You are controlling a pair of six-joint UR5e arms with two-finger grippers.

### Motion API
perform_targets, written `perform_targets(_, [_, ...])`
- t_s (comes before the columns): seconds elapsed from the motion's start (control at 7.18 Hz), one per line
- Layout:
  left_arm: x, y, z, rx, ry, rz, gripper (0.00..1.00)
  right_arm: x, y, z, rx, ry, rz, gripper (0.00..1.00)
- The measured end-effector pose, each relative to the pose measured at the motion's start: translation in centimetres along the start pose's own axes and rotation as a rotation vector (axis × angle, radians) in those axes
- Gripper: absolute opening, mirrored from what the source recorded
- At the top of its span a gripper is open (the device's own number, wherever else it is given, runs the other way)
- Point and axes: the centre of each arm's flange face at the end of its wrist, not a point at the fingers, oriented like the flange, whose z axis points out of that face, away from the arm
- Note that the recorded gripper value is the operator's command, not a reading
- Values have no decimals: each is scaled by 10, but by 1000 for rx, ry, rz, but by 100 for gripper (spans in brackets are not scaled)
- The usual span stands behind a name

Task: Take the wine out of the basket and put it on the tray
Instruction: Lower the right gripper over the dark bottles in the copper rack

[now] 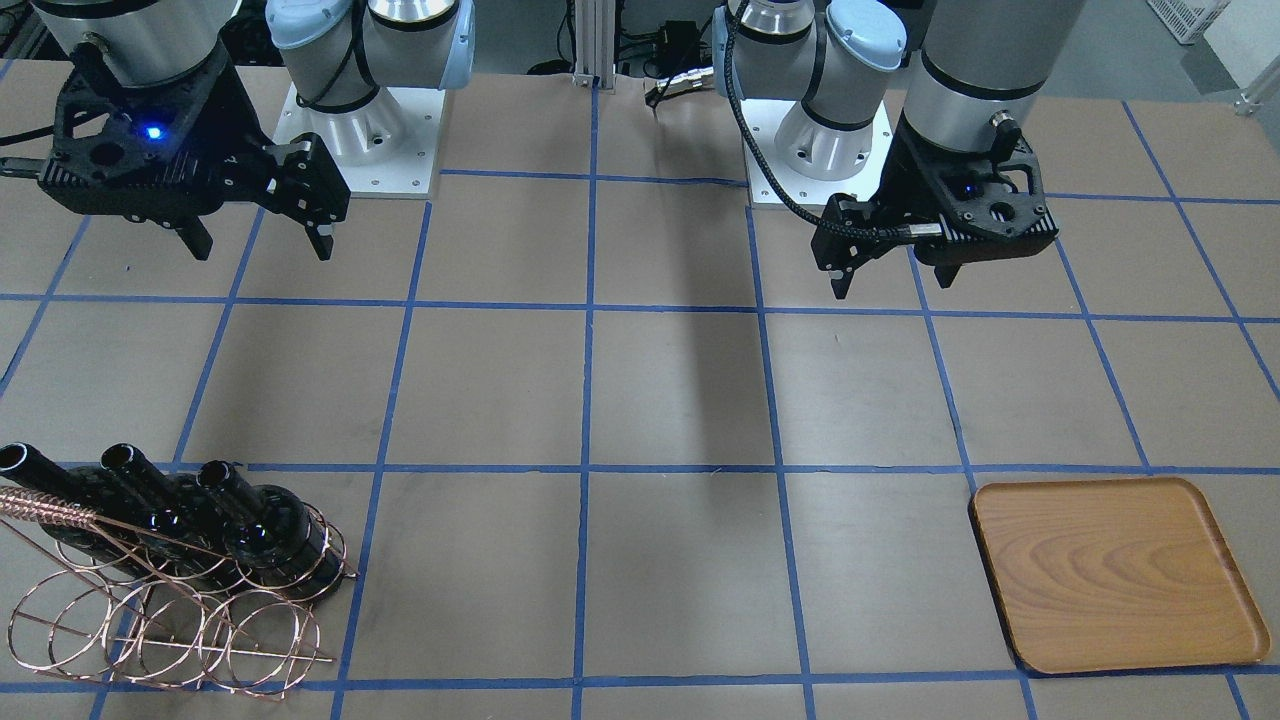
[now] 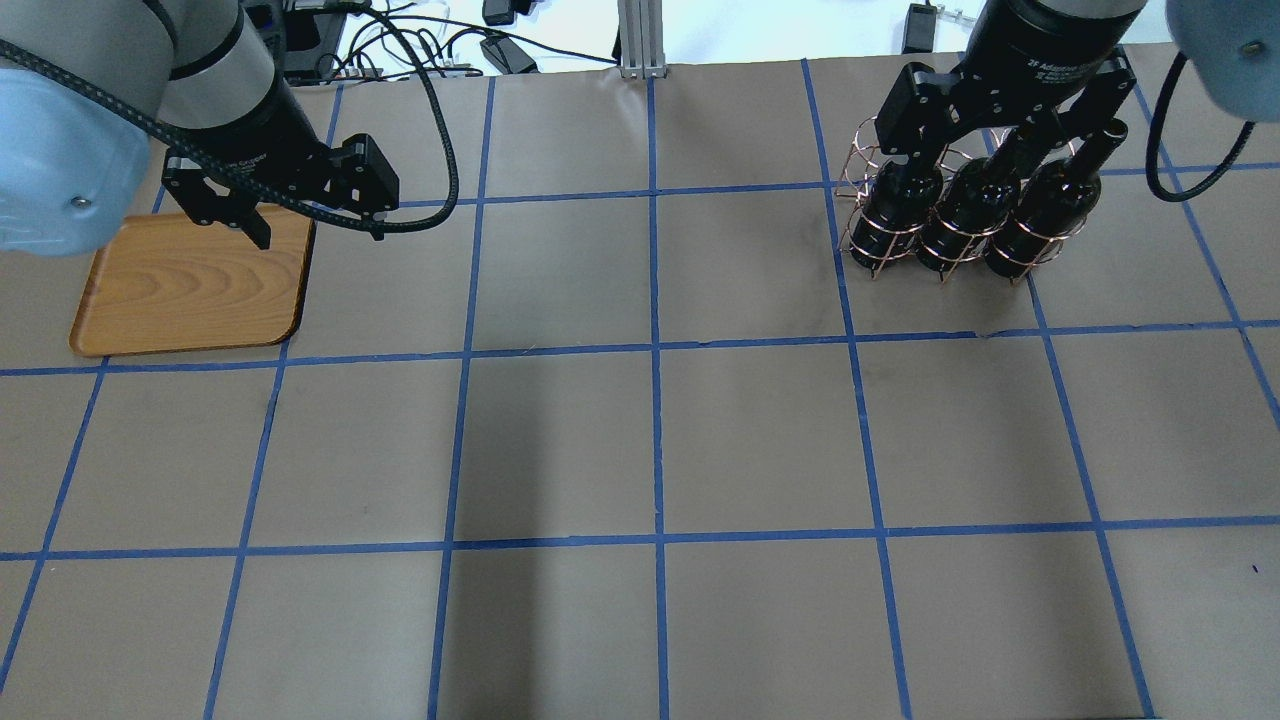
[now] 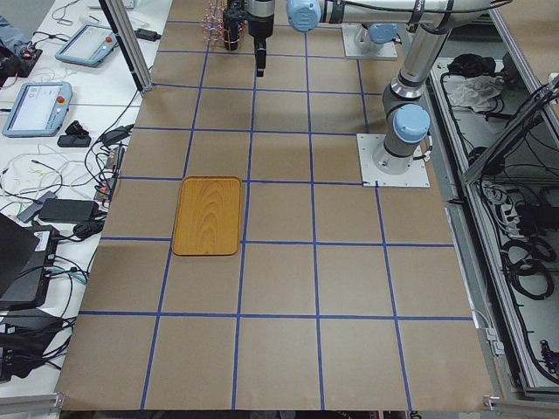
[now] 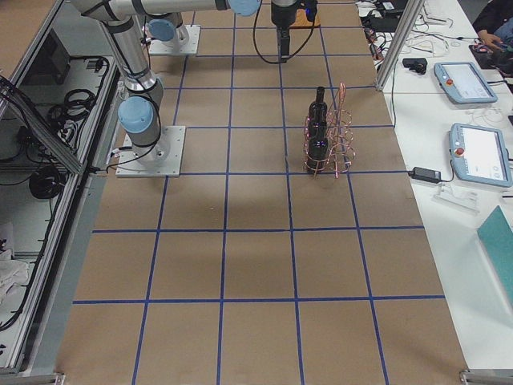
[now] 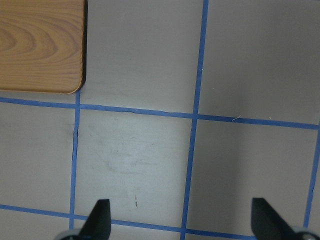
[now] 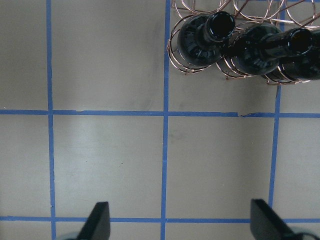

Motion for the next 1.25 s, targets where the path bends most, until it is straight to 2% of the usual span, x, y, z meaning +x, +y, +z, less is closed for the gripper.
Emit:
perform_targets(0.56, [0,1,2,-4,0,-1,100,3,3,-6,13,23,3,100])
perform_targets(0.84, [0,1,2,-5,0,-2,100,8,5,-9,16,65,6,100])
perform_targets(1.25, [0,1,3,-6,-1,-1,100,9,6,-12,26,71,22,100])
